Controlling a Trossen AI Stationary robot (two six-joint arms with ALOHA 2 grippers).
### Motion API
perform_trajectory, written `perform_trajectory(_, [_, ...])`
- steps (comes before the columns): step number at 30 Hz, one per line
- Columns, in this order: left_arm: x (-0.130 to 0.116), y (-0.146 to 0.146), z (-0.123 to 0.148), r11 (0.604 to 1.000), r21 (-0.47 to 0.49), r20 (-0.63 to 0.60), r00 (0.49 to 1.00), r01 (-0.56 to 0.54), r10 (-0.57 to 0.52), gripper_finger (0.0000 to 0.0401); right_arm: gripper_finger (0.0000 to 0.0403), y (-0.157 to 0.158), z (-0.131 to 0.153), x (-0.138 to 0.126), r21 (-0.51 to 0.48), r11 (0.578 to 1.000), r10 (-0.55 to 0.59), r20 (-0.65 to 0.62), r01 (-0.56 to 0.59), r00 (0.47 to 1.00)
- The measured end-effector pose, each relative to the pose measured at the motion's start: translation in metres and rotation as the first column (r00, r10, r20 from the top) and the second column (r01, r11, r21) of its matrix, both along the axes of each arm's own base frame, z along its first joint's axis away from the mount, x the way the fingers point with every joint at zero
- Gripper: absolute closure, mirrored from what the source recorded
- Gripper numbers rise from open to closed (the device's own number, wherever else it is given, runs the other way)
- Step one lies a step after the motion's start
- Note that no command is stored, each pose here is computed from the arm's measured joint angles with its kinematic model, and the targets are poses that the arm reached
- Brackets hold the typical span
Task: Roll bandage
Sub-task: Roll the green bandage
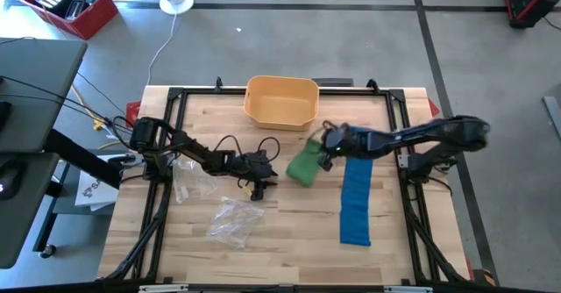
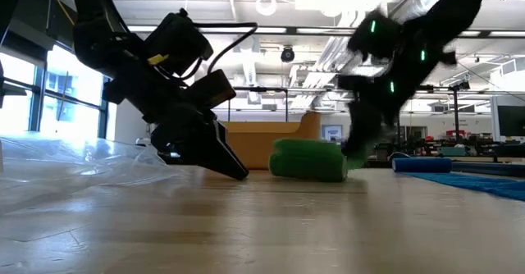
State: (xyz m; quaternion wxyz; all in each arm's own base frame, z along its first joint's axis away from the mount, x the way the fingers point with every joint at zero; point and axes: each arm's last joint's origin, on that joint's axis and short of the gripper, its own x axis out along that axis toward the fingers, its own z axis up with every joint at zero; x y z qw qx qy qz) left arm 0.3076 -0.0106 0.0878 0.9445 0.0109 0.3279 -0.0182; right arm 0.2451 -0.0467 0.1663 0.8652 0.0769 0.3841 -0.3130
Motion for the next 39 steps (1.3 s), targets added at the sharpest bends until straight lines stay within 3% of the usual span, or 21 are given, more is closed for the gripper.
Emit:
perform_trajectory(6, [0.0, 0.0, 0.0, 1.0, -0.01, 0.007, 1.0, -0.002, 0.002, 0.0247, 0.0401, -0.015, 0.033, -0.025, -0.13, 0.972, -0.19, 0.051, 0.195, 0.981])
perform_trajectory(14, [0.001, -0.001, 0.0, 1.0, -0.008, 0.017, 1.0, -0.004, 0.005, 0.0247, 0.0401, -0.036, 0.009, -0.023, -0.136, 0.962, -0.248, -0.083, 0.235, 0.965])
perform_trajectory(20, [0.001, -0.001, 0.0, 1.0, -0.011, 0.019, 1.0, -0.01, 0.01, 0.0247, 0.0394, -0.038, -0.011, -0.016, -0.138, 0.969, -0.227, -0.17, 0.205, 0.959])
perform_trajectory(24, [0.001, -0.001, 0.0, 1.0, -0.005, 0.019, 1.0, -0.009, 0.009, 0.0247, 0.0352, -0.038, -0.014, -0.016, -0.127, 0.976, -0.198, -0.195, 0.176, 0.96])
perform_trajectory(31, [0.001, -0.002, 0.001, 1.0, -0.017, 0.02, 1.0, -0.022, 0.022, 0.0247, 0.0261, -0.035, 0.011, -0.029, -0.14, 0.973, -0.204, -0.142, 0.185, 0.969])
perform_trajectory(39, [0.001, -0.002, 0.001, 0.999, -0.027, 0.035, 0.999, -0.028, 0.029, 0.0247, 0.0247, 0.0, 0.043, -0.036, -0.116, 0.991, -0.071, 0.015, 0.072, 0.997])
